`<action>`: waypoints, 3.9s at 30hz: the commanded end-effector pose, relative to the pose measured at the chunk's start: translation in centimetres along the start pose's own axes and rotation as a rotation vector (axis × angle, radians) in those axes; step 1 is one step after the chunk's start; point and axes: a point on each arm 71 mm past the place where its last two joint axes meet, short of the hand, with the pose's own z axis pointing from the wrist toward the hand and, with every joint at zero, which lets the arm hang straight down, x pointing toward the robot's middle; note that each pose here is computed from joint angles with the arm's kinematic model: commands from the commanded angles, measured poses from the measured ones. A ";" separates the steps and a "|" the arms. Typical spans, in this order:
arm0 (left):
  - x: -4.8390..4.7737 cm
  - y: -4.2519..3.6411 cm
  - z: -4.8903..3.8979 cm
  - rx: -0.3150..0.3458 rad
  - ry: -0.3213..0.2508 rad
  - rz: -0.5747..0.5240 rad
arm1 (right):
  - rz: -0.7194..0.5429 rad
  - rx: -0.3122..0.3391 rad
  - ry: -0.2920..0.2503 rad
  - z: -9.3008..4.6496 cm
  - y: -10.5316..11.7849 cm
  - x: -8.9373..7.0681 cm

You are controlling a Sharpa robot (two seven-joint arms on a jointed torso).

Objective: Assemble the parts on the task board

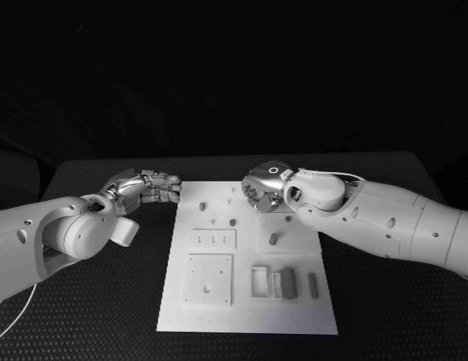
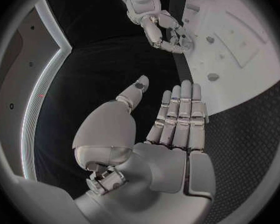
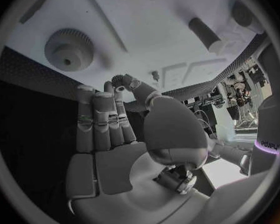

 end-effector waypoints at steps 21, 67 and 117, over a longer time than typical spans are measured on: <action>0.54 -0.15 0.46 0.009 0.021 -0.007 | -0.101 0.062 -0.102 3.7 1.8 -1.9; 0.95 -0.44 0.56 0.011 0.031 -0.008 | -0.121 0.054 -0.087 5.3 2.9 -1.7; 1.18 -0.60 0.89 0.014 0.040 -0.007 | -0.109 0.061 -0.117 5.2 2.8 -1.2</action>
